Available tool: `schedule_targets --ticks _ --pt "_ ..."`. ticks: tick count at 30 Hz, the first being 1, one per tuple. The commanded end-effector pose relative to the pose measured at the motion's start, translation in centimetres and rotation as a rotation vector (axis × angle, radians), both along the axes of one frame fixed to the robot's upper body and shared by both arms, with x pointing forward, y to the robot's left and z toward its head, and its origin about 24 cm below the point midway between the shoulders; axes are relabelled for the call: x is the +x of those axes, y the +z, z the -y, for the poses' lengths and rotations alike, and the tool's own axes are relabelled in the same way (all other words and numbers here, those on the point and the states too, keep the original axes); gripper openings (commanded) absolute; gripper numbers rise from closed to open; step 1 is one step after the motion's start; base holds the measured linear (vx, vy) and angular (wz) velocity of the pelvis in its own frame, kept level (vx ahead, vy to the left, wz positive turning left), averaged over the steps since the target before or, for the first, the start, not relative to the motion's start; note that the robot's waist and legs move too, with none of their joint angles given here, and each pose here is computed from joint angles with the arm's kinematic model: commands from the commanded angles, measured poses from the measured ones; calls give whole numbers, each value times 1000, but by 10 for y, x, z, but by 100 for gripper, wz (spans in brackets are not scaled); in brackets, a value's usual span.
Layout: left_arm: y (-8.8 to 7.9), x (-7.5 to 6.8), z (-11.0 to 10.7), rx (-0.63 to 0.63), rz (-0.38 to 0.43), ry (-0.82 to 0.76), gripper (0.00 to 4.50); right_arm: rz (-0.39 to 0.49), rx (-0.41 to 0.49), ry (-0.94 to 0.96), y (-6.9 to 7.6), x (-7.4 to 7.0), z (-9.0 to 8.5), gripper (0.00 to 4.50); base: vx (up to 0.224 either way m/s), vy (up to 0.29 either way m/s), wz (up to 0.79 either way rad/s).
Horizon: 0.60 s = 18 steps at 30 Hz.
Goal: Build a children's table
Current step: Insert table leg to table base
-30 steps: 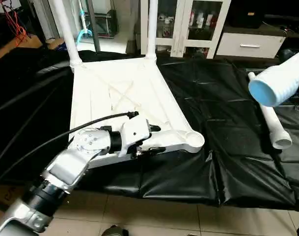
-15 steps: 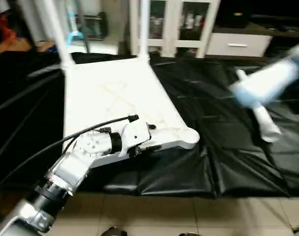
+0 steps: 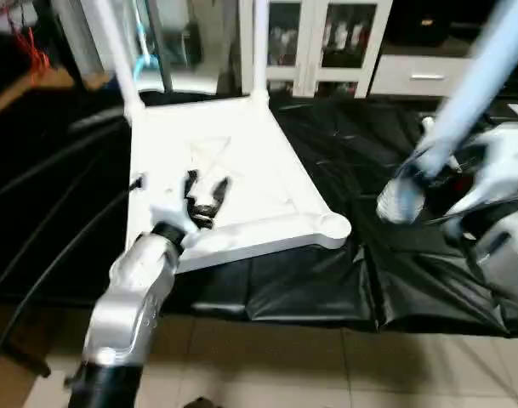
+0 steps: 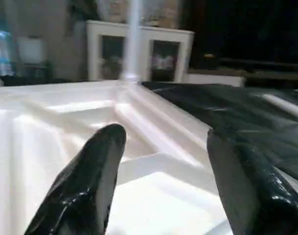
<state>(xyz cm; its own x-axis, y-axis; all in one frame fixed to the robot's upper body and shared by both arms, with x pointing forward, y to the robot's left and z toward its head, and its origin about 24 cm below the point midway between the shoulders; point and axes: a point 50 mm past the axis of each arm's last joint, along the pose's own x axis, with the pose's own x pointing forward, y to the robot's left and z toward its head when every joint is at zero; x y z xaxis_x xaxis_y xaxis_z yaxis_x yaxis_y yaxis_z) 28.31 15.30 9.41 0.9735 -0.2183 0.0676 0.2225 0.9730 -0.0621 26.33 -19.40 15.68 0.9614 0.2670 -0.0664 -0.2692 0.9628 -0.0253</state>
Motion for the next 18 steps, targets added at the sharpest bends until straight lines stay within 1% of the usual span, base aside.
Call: schedule_targets --ticks 1,2,3,4,6,7,8,10,15,18 --pt "7 -12 -1 57 36 46 300 73 -74 12 -5 -11 -14 186 0 0 0" --pt "7 -12 -1 57 36 46 300 73 -74 12 -5 -11 -14 186 0 0 0" --pt "5 -17 2 73 16 40 300 50 -73 -2 -15 -16 -17 186 0 0 0" --pt "-1 -23 8 110 -18 35 300 14 -57 -43 -30 -20 -18 186 0 0 0" --pt "-4 -23 12 110 -29 21 300 15 -68 -53 -36 -20 -18 186 0 0 0" --pt "-2 -23 19 126 -11 -16 300 19 -73 -45 -38 -20 -19 186 0 0 0" --pt "-2 -23 19 126 -11 -16 300 19 -73 -45 -38 -20 -19 186 0 0 0" --pt "1 -23 26 143 15 -47 300 21 -78 -27 -38 -20 -20 186 0 0 0" --pt "1 -28 38 155 28 -96 300 36 -102 8 -41 -20 -19 186 0 0 0" --pt "1 -28 39 170 28 -100 300 28 -75 18 -43 -20 -20 186 0 0 0"
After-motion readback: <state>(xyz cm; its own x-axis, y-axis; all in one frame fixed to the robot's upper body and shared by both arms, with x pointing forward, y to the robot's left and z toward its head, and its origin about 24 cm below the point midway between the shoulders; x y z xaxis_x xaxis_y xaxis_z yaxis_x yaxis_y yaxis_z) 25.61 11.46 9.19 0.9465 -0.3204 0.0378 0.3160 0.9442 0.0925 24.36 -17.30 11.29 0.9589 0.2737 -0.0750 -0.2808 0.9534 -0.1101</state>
